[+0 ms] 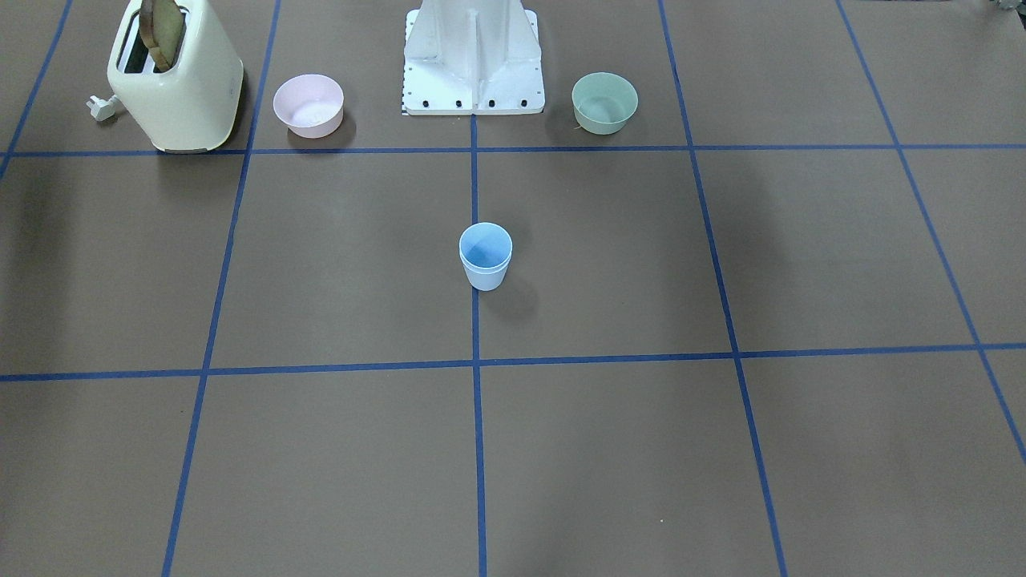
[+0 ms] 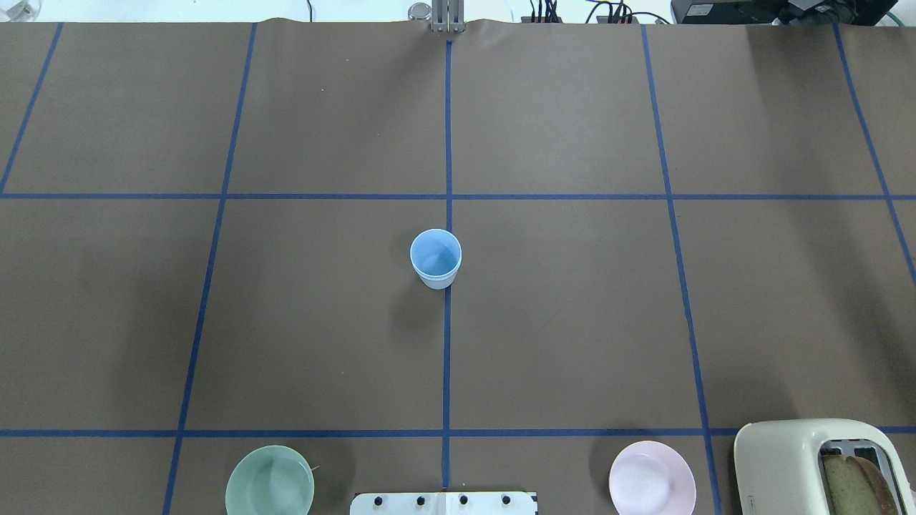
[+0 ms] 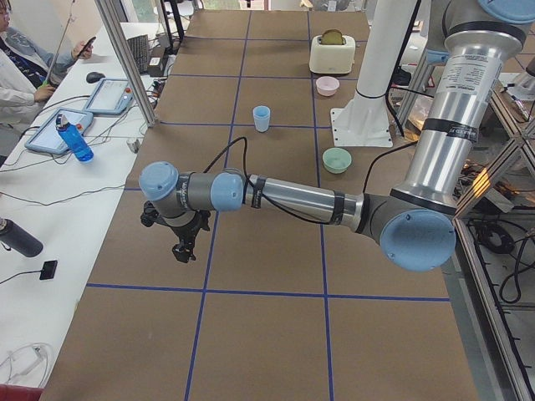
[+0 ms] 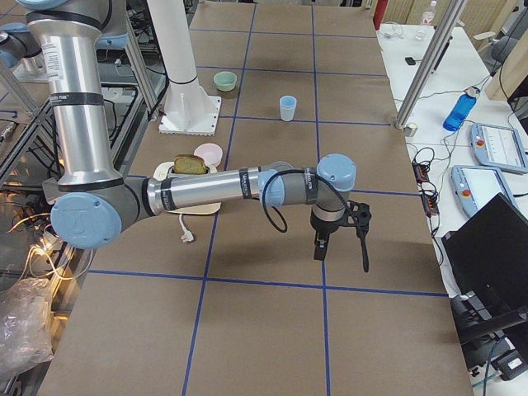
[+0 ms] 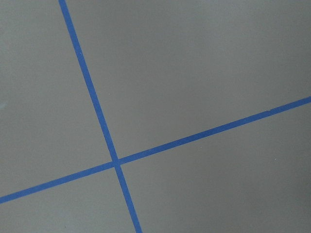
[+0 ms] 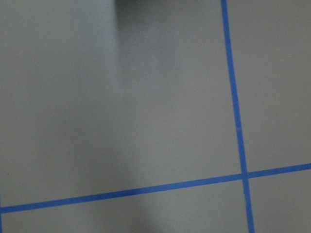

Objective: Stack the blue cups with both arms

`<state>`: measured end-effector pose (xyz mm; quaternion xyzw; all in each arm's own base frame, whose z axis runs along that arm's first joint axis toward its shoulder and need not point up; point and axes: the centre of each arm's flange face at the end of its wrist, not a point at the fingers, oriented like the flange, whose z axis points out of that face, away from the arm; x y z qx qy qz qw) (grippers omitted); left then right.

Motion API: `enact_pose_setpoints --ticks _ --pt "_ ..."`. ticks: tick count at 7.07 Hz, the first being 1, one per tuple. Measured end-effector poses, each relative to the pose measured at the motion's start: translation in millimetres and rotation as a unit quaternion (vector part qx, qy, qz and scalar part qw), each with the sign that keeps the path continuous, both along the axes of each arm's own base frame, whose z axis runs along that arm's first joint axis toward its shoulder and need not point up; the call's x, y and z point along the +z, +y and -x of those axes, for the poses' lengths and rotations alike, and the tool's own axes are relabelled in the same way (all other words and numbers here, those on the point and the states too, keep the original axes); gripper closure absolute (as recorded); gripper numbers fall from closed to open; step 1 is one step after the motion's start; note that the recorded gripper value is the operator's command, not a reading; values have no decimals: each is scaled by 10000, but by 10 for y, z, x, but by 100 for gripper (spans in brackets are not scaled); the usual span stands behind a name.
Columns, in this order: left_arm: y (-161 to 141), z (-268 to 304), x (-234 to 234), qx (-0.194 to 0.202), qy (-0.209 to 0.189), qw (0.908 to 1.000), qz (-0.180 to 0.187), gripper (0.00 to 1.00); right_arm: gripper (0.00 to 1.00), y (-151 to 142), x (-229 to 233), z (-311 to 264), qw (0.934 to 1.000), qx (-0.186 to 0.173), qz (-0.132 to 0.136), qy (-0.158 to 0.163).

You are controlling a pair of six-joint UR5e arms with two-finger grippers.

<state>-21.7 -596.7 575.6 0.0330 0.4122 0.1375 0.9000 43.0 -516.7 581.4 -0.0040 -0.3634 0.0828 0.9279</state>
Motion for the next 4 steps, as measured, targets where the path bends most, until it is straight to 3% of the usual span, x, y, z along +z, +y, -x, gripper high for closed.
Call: enact_pose_setpoints --ticks 2,4 --pt "99 122 117 -98 -13 9999 107 0 0 365 60 -82 10000 27 22 15" --pt "145 186 166 -147 -16 9998 138 0 0 437 77 -102 10000 41 41 18"
